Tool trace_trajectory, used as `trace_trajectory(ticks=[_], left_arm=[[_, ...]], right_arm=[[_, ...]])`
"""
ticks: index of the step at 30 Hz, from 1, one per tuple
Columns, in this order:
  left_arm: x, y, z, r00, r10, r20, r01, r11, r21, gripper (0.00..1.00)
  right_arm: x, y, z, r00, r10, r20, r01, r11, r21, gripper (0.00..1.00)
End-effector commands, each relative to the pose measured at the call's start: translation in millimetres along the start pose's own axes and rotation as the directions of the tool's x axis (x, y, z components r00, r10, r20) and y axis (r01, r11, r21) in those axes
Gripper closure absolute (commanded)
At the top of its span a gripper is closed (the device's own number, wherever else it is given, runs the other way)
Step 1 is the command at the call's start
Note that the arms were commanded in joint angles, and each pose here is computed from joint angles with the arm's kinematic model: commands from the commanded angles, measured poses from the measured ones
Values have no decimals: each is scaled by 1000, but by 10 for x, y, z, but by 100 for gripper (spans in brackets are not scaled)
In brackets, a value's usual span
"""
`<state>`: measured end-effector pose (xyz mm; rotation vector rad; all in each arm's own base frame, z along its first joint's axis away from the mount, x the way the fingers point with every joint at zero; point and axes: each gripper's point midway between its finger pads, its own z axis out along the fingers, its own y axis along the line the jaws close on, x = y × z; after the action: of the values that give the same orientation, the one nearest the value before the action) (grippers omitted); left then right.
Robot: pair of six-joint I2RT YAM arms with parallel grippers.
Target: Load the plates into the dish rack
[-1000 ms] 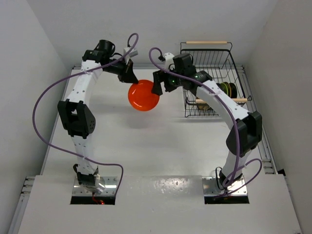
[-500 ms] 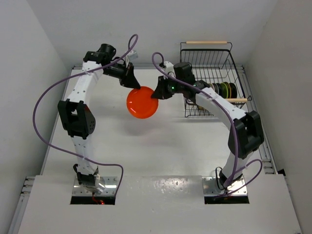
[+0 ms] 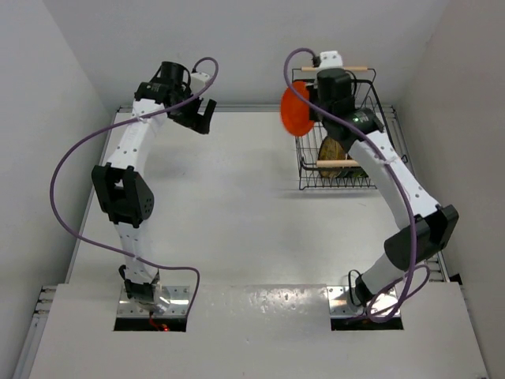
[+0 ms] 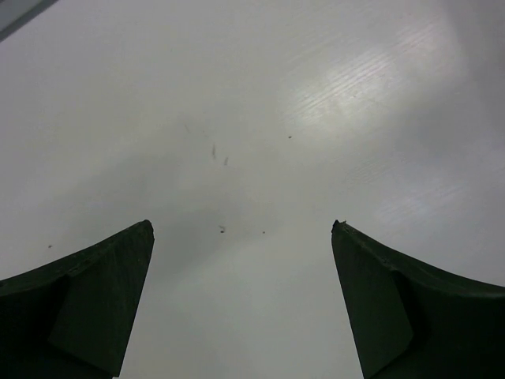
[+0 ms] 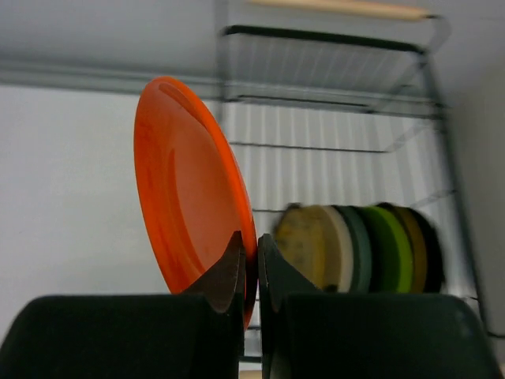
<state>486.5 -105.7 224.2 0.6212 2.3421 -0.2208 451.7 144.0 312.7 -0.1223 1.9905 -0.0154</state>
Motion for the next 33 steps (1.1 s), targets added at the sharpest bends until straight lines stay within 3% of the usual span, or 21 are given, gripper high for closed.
trace_trajectory(ticks=[1,6,19,25,33], left_arm=[[-178,257,-333,998,-8,64,19,984,-179,0],[-52,164,-249,999,-7,35,11,992,-128,0],[125,114,-192,1000,-8,-9,7,994,-107,0],[120,99,-189,1000,-8,-6,7,995,-98,0],[152,94,-171,1000,-10,-15,9,995,-96,0]], right_arm=[[-264,-882,-224,995,-94,21,78,918,388,100],[24,-1167,142,978,-163,-133,208,846,492,100],[1077,-1007,818,926,-160,-342,299,865,403,100],[1349,-915,949,874,-245,-419,409,837,364,100],[1781,-796,1043,845,-217,-489,407,854,324,100]])
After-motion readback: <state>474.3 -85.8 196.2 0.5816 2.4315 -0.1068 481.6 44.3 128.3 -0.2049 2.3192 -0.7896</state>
